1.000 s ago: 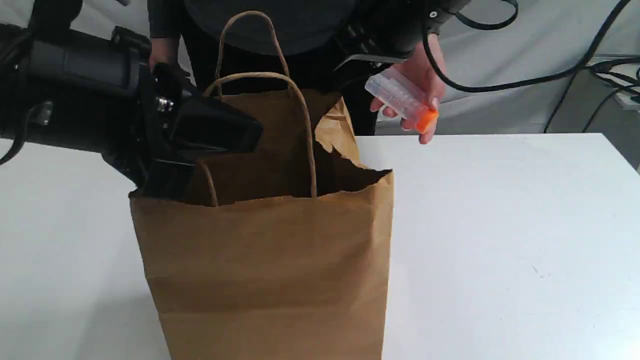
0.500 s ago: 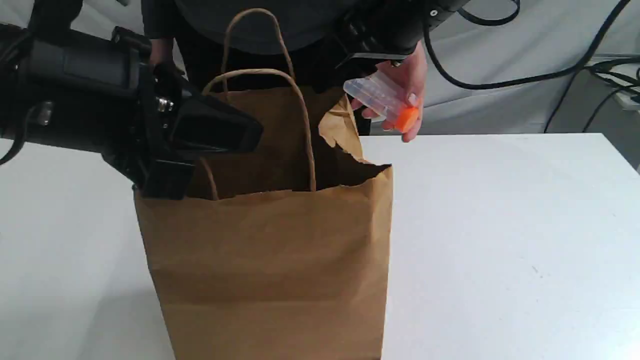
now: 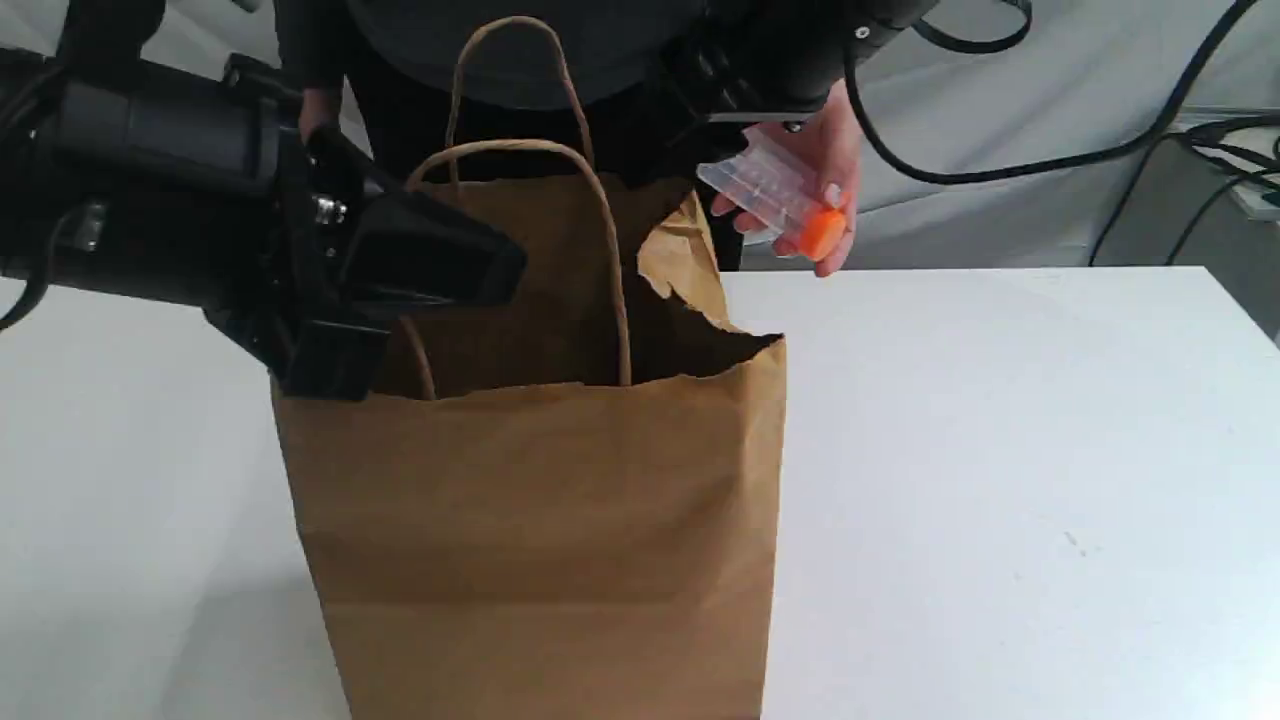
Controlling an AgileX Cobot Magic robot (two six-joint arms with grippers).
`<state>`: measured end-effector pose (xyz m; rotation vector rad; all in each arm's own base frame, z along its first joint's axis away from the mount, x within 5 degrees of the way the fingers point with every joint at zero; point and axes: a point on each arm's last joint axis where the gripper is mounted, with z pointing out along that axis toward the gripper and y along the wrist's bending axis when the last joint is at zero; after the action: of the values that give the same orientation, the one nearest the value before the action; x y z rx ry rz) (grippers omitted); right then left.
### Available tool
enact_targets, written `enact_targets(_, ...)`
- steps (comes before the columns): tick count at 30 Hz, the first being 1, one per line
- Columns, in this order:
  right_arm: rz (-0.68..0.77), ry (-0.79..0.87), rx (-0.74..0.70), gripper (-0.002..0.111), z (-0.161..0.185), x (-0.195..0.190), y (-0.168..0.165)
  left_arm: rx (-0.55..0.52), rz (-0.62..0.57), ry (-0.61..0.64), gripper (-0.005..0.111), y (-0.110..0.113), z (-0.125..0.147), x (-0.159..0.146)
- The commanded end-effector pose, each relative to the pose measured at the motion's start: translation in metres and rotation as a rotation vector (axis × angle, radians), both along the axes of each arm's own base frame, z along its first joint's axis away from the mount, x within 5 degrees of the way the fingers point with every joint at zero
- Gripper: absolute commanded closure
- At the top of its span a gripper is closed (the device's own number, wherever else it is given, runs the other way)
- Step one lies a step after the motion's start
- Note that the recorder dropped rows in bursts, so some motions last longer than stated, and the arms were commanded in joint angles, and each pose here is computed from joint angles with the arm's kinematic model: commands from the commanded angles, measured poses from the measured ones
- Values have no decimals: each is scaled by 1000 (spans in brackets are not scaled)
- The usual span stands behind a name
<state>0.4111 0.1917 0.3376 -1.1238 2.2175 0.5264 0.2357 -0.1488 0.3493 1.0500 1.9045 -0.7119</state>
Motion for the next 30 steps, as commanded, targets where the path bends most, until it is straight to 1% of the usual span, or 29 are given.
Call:
enact_targets(1,8,9,-13,53,-7,3,1,-10,-2,4,107,-2,2,-1)
enact_targets(8,10,30,-13,53,-18,8,4,-10,-4,6,107,-2,2,-1)
enact_targets(10,12,28,-14,56,-18,8,4,-10,-4,6,107,-2,2,-1)
enact_targets(11,10,25,-13,59,-17,8,4,-10,-4,6,107,-2,2,-1)
enact_targets(13,8,21,-8,71,-17,9,4,-10,-4,6,107,-2,2,-1)
enact_targets(15,7,20,-8,95,-17,9,4,-10,-4,6,107,-2,2,-1)
enact_targets(16,7,20,-8,104,-17,9,4,-10,-4,6,107,-2,2,-1)
enact_targets(17,5,22,-5,108,-17,9,4,-10,-4,6,107,-2,2,-1)
enact_targets(25,-38,91,104,108,-13,7,9,-18,0,10,107,-2,4,-1)
enact_targets(26,-53,100,118,108,-12,8,8,-28,7,12,107,-2,7,-1)
enact_targets(30,-138,166,196,108,-9,13,-1,-61,-41,17,107,-5,21,-4)
